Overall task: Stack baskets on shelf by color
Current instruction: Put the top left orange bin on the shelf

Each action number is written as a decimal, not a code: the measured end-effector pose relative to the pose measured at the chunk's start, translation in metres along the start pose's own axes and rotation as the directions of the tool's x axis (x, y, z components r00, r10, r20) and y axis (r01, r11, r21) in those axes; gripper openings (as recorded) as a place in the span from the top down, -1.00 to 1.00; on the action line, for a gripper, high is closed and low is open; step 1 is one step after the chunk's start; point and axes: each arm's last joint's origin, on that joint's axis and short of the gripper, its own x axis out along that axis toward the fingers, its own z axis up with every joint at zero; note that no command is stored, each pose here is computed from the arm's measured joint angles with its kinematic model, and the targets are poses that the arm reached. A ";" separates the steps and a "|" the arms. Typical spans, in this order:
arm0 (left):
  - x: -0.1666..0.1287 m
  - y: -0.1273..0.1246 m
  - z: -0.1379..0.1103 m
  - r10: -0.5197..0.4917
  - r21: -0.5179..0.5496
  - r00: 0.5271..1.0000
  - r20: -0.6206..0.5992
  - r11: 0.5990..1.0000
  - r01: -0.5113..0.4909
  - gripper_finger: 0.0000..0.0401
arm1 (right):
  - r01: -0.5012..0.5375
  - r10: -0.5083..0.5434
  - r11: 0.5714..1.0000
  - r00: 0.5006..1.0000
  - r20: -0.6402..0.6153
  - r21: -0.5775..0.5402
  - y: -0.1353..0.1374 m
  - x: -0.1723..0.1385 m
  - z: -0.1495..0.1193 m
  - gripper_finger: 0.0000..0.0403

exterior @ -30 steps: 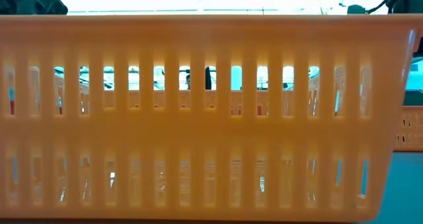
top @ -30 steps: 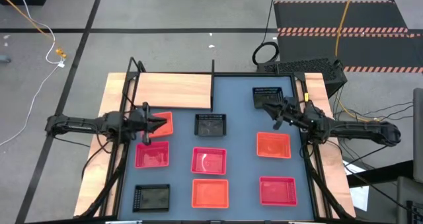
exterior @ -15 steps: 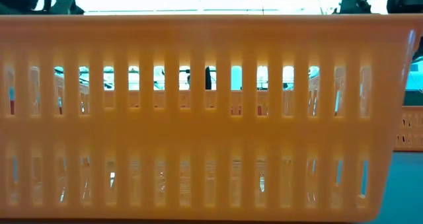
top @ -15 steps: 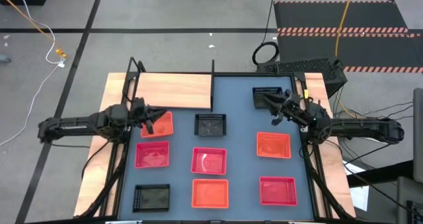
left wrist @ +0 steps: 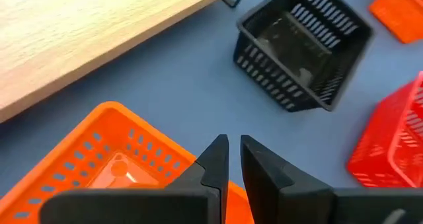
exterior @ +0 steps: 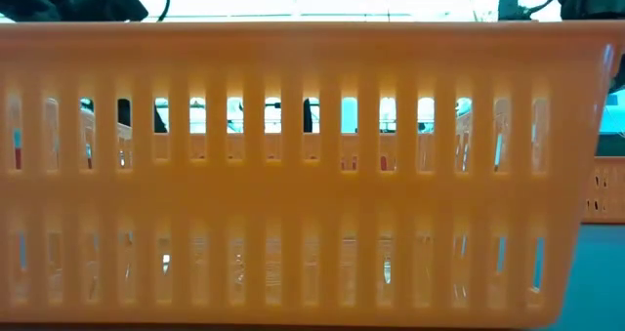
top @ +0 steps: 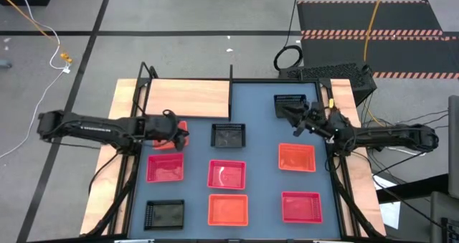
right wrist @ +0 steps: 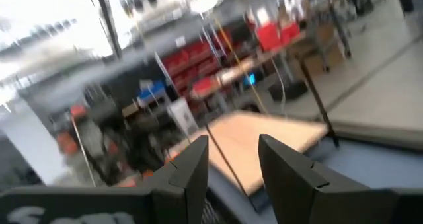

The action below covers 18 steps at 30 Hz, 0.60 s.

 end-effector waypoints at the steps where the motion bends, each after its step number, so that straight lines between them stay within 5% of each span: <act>1: 0.000 -0.001 0.003 0.009 -0.006 1.000 0.006 1.000 -0.009 0.80 | 0.007 -0.007 1.000 1.000 -0.027 -0.007 0.000 0.000 -0.003 0.37; 9: -0.005 0.002 0.016 0.218 -0.064 0.972 -0.084 0.973 -0.223 0.80 | 0.081 -0.088 0.992 0.993 -0.073 -0.094 -0.004 0.004 -0.015 0.32; 18: 0.006 0.001 0.018 0.244 -0.173 0.964 -0.106 0.950 -0.260 0.79 | -0.055 0.055 0.998 0.997 0.063 0.007 0.006 0.005 0.001 -0.03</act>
